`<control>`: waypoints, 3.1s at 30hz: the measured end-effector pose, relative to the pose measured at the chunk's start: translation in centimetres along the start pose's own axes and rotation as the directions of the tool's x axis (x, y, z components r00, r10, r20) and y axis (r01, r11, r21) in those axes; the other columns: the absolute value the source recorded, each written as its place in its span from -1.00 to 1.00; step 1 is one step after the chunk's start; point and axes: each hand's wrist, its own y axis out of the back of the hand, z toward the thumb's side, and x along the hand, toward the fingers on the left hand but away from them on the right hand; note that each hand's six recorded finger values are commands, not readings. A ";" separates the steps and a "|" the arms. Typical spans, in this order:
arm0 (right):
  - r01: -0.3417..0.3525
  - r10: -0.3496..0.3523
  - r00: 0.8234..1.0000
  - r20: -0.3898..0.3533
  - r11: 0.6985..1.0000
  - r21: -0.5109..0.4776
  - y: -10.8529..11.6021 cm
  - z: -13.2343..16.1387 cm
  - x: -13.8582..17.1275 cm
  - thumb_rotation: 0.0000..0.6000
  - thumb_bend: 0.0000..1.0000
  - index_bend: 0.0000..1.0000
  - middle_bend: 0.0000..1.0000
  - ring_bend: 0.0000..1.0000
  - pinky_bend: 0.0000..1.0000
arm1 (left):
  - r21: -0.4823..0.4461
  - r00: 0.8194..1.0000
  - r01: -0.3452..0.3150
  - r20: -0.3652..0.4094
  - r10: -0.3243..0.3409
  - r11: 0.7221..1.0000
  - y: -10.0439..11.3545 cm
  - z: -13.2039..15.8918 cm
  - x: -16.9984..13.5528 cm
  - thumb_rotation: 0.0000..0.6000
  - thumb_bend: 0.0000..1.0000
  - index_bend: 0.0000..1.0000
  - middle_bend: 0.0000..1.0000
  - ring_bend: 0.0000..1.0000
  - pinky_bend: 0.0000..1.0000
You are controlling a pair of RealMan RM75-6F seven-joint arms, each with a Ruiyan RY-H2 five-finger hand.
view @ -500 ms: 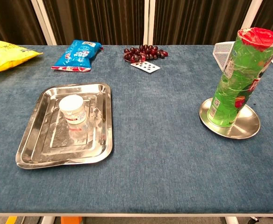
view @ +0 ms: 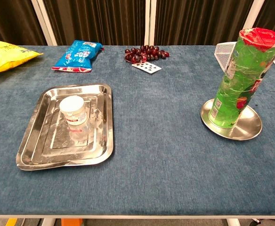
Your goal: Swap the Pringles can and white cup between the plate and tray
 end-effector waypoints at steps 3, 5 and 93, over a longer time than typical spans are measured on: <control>0.018 -0.019 0.999 -0.043 1.000 -0.006 1.0 1.5 -0.9 1.00 -0.81 -1.00 -1.00 -1.00 -1.00 | -0.004 1.000 0.006 0.002 -0.006 1.000 -0.1 0.0 -0.1 1.00 -0.91 -0.63 -0.66 -0.81 -0.52; 0.028 -0.028 0.997 -0.074 1.000 -0.009 1.6 2.6 -1.6 1.00 -0.81 -1.00 -1.00 -1.00 -1.00 | -0.007 1.000 0.006 0.002 -0.006 1.000 -0.1 0.1 -0.2 1.00 -0.91 -0.63 -0.66 -0.81 -0.52; -0.227 0.160 0.828 -0.538 0.972 -0.059 -2.9 33.5 -20.5 1.00 -0.77 -0.70 -0.54 -0.72 -0.37 | -0.053 0.998 0.046 -0.036 -0.048 0.998 -1.6 -2.1 -1.1 1.00 -0.91 -0.63 -0.66 -0.81 -0.58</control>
